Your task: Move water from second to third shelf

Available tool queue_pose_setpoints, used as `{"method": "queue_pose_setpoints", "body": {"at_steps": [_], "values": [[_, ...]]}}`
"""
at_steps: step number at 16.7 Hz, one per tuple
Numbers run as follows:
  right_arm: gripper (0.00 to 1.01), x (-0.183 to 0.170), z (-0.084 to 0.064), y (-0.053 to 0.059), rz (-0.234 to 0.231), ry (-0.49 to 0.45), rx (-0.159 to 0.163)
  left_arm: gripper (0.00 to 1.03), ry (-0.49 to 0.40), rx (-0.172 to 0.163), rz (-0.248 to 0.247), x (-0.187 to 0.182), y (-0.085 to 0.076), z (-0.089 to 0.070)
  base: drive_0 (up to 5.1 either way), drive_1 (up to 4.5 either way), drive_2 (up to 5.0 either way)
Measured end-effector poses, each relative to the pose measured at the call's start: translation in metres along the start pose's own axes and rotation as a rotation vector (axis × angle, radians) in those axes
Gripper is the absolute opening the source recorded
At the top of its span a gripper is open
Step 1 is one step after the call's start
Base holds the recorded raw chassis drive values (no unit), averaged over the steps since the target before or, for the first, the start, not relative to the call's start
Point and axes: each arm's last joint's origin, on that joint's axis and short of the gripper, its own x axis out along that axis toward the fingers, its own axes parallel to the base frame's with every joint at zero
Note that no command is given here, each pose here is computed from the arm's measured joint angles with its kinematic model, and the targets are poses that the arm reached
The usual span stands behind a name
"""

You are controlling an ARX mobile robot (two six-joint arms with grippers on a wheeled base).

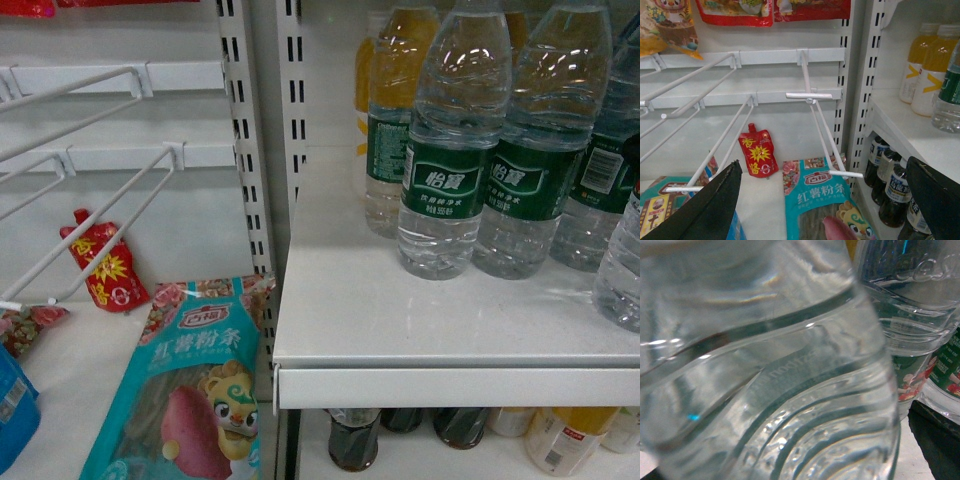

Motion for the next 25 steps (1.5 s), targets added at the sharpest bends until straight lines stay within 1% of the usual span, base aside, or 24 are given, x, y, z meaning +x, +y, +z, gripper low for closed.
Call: {"method": "queue_pose_setpoints", "body": {"at_steps": [6, 10, 14, 15, 16, 18, 19, 21, 23, 24, 25], "values": [[0.98, -0.002, 0.001, -0.002, 0.009, 0.012, 0.001, 0.98, 0.0, 0.0, 0.0, 0.0, 0.0, 0.0, 0.0, 0.0, 0.0], [0.98, -0.017, 0.012, -0.003, 0.026, -0.018, -0.026, 0.98, 0.0, 0.0, 0.0, 0.0, 0.0, 0.0, 0.0, 0.0, 0.0], [0.98, -0.04, 0.006, -0.006, 0.026, 0.026, -0.088, 0.98, 0.0, 0.0, 0.0, 0.0, 0.0, 0.0, 0.0, 0.0, 0.0], [0.98, -0.049, 0.007, -0.006, 0.04, 0.021, -0.088, 0.98, 0.0, 0.0, 0.0, 0.0, 0.0, 0.0, 0.0, 0.0, 0.0], [0.98, -0.059, 0.008, -0.006, 0.057, 0.014, -0.076, 0.98, 0.0, 0.0, 0.0, 0.0, 0.0, 0.0, 0.0, 0.0, 0.0], [0.98, -0.084, 0.013, -0.004, 0.08, -0.015, -0.05, 0.98, 0.0, 0.0, 0.0, 0.0, 0.0, 0.0, 0.0, 0.0, 0.0], [0.98, -0.099, 0.014, -0.002, 0.077, -0.038, -0.046, 0.98, 0.0, 0.0, 0.0, 0.0, 0.0, 0.0, 0.0, 0.0, 0.0], [0.98, -0.127, 0.017, -0.001, 0.072, -0.09, -0.02, 0.98, 0.0, 0.0, 0.0, 0.0, 0.0, 0.0, 0.0, 0.0, 0.0], [0.98, -0.151, 0.019, 0.001, 0.078, -0.139, 0.018, 0.98, 0.0, 0.0, 0.0, 0.0, 0.0, 0.0, 0.0, 0.0, 0.0], [0.92, -0.16, 0.021, 0.002, 0.076, -0.268, 0.029, 0.98, 0.0, 0.0, 0.0, 0.0, 0.0, 0.0, 0.0, 0.0, 0.0], [0.81, -0.166, 0.015, -0.002, 0.068, -0.35, -0.016, 0.98, 0.0, 0.0, 0.0, 0.0, 0.0, 0.0, 0.0, 0.0, 0.0]]}}
